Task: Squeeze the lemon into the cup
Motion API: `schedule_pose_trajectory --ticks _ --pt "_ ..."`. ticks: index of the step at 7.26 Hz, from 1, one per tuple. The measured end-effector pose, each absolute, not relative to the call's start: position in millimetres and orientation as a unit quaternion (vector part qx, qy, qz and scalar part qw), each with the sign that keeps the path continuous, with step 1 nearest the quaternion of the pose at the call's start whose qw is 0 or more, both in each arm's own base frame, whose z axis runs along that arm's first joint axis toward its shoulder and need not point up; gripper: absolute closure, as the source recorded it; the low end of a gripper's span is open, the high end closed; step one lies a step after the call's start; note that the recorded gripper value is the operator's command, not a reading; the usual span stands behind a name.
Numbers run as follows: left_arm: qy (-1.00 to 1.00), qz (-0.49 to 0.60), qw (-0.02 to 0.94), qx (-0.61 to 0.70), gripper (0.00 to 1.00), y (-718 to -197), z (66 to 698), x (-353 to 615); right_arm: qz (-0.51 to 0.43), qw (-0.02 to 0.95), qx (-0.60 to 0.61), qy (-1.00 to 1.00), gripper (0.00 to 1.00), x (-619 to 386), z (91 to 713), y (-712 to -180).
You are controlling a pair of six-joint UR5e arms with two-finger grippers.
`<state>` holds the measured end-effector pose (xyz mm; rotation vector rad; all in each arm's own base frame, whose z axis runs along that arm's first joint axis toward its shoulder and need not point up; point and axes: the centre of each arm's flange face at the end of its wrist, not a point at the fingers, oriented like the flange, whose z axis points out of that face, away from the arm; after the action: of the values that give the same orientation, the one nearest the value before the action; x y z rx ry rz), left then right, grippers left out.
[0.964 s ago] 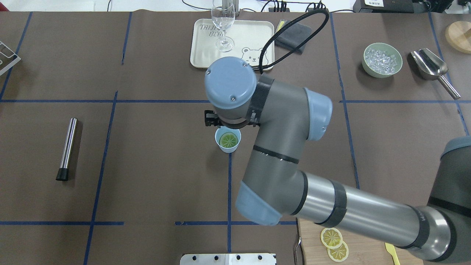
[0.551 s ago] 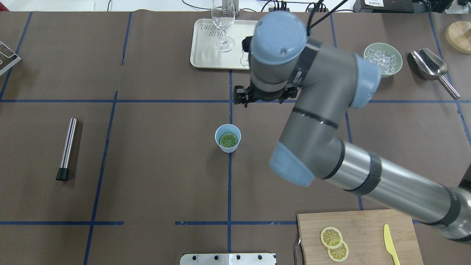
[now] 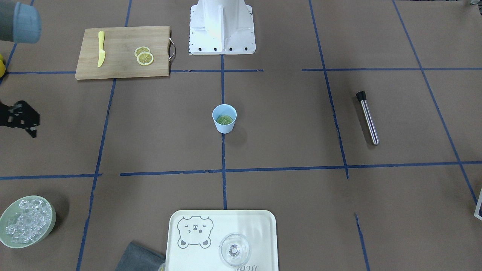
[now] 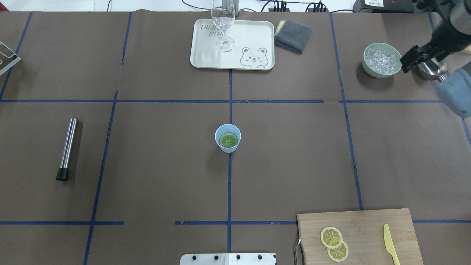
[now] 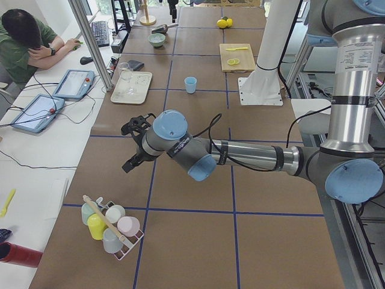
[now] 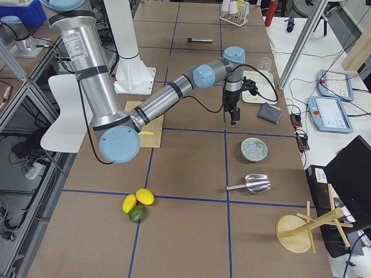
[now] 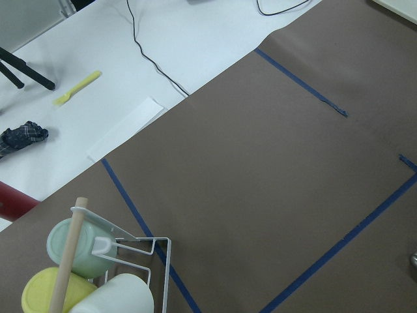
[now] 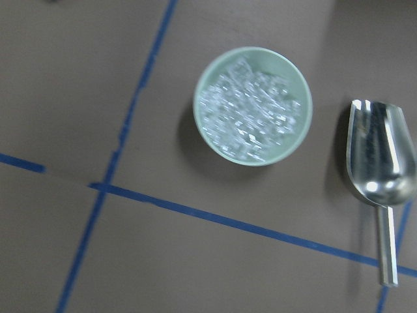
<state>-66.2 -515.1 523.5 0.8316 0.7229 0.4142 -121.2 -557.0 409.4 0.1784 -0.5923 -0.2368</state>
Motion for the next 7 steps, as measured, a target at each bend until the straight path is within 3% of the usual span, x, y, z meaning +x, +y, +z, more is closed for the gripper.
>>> schedule_pose_trajectory --ticks 3,5,7 --pt "0.405 0.076 0.856 0.310 0.02 -526.8 513.7 56.4 -0.078 0.947 0.035 -0.310 0.00 3.8 526.1 -502.6" --pt "0.415 -0.003 0.875 0.250 0.33 -522.2 520.4 143.7 -0.052 0.944 0.026 -0.326 0.00 45.8 555.2 -477.2" --pt "0.404 -0.044 0.890 0.207 0.35 -510.2 545.9 208.2 -0.049 0.943 0.024 -0.328 0.00 53.8 561.9 -471.1"
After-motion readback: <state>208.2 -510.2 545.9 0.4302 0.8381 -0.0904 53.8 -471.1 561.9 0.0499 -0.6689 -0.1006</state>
